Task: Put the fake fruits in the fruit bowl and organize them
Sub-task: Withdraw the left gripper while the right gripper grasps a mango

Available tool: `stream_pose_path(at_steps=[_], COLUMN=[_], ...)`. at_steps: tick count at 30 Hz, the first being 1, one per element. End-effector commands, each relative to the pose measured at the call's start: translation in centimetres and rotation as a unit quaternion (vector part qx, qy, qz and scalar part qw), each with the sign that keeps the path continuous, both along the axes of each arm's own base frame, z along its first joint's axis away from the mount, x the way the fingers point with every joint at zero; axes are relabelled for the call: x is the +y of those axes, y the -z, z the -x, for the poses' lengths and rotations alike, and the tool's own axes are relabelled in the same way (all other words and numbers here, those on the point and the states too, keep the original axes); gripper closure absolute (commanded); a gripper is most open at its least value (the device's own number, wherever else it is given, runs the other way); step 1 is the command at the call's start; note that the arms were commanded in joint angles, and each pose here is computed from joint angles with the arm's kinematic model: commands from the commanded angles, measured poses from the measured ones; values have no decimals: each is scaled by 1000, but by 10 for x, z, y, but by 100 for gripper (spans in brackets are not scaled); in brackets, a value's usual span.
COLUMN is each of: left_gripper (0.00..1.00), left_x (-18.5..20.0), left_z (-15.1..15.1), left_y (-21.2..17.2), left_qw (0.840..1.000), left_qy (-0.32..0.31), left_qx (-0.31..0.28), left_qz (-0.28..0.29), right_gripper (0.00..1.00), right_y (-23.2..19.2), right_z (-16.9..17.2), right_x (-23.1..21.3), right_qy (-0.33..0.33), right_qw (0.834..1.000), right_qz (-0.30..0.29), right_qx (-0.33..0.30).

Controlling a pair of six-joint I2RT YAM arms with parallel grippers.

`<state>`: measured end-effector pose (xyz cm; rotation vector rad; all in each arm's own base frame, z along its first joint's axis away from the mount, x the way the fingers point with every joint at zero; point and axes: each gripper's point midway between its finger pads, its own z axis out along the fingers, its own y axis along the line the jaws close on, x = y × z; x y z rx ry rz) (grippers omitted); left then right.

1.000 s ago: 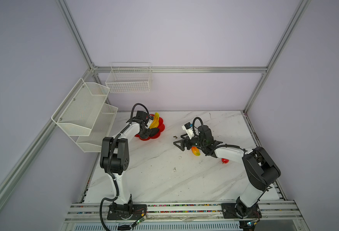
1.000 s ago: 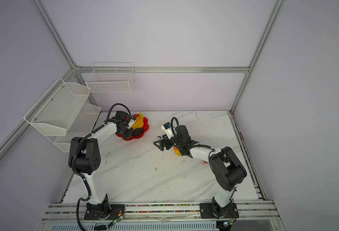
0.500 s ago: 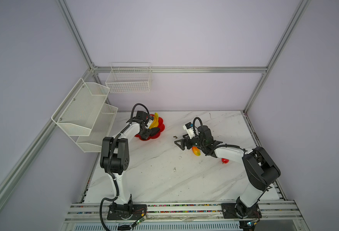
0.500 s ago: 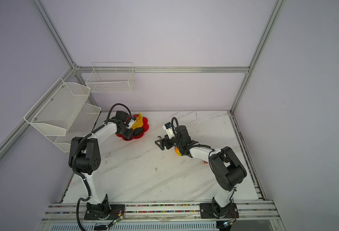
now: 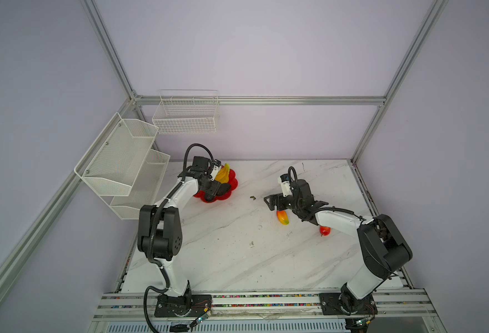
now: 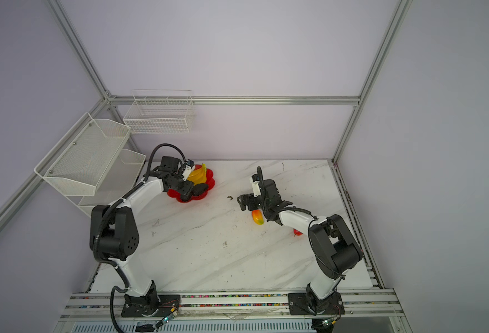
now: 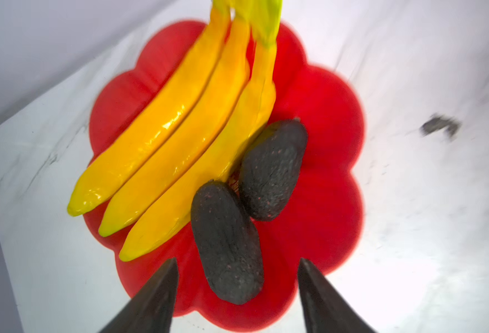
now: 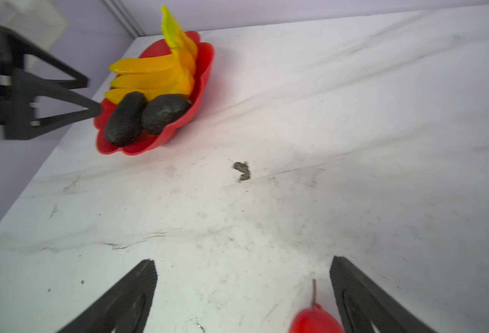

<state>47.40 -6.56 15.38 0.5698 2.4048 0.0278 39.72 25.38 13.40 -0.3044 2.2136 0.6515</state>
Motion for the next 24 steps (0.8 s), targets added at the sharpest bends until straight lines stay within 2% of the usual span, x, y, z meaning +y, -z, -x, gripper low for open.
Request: stream_pose_path(at_steps=[1, 2, 4, 7, 11, 21, 24], left_gripper=[22, 19, 0, 0, 0, 0, 0], left_x=[-43, -56, -81, -116, -143, -148, -154], left_z=[26, 36, 54, 81, 107, 106, 102], left_y=[-26, -27, -32, -35, -31, -36, -49], left_qw=[995, 994, 989, 982, 978, 973, 965], left_qy=[32, 46, 68, 105, 139, 143, 145], left_qx=[-35, -38, -39, -36, -32, -54, -74], left_qz=[83, 95, 124, 151, 152, 172, 208], right_gripper=[3, 3, 3, 6, 13, 27, 30], right_y=[18, 21, 28, 39, 49, 77, 82], right_z=[14, 18, 24, 32, 37, 35, 34], right_x=[-37, -42, -49, -46, -46, -41, -40], right_qy=[70, 78, 86, 66, 49, 37, 35], right_qw=[995, 993, 991, 991, 990, 986, 986], right_qz=[59, 62, 65, 69, 85, 95, 99], right_qx=[50, 59, 73, 97, 105, 130, 133])
